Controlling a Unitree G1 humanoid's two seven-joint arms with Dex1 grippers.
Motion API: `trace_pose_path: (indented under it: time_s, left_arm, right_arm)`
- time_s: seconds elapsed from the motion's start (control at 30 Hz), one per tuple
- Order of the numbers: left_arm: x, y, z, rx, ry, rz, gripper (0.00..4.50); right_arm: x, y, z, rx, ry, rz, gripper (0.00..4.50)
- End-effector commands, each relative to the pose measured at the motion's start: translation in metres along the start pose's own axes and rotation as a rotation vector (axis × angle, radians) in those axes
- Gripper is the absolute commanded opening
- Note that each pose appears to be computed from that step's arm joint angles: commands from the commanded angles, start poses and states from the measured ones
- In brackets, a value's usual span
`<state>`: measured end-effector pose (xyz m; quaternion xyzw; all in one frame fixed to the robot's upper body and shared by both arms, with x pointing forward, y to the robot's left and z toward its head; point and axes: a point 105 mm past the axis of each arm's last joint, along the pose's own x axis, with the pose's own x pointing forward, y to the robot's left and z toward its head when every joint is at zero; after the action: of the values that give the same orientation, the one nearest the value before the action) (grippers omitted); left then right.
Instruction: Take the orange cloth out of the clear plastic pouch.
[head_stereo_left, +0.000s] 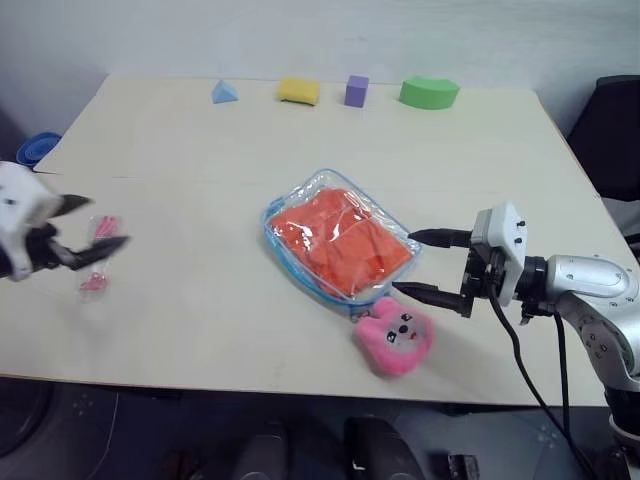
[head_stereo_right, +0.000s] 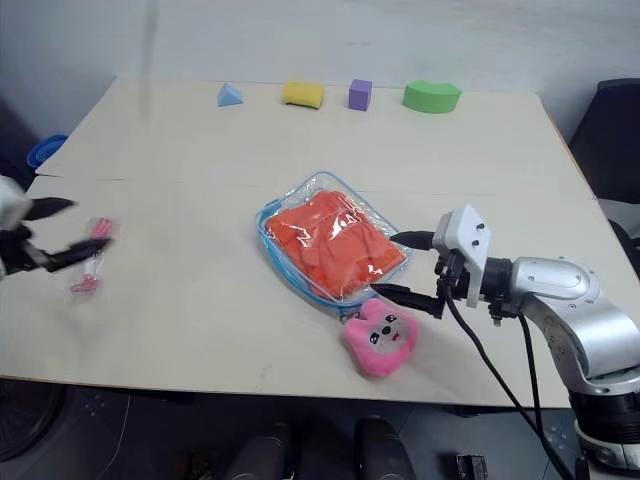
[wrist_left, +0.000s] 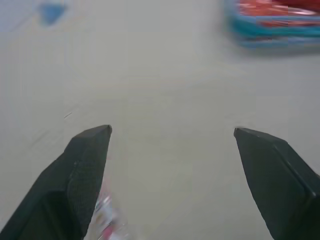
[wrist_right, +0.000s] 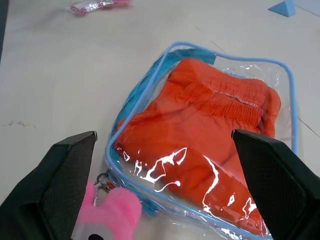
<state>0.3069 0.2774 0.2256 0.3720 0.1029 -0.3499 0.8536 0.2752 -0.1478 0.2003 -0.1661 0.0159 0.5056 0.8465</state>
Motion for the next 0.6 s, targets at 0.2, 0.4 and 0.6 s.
trace_pose_path:
  time_s: [0.2,0.4,0.6]
  left_arm:
    - [0.107,-0.003,0.025,0.481,-0.022,-0.262,4.18]
    - [0.148,-0.009,0.043,0.592,-0.06,-0.296,4.18]
    - [0.162,-0.006,0.049,0.563,-0.069,-0.259,3.01]
  right_arm:
    - [-0.015,0.01,0.015,-0.044,-0.028,-0.1,4.5]
    - [-0.023,0.019,0.014,-0.037,-0.016,-0.165,4.5]
    - [-0.025,0.02,0.015,-0.03,-0.018,-0.196,4.5]
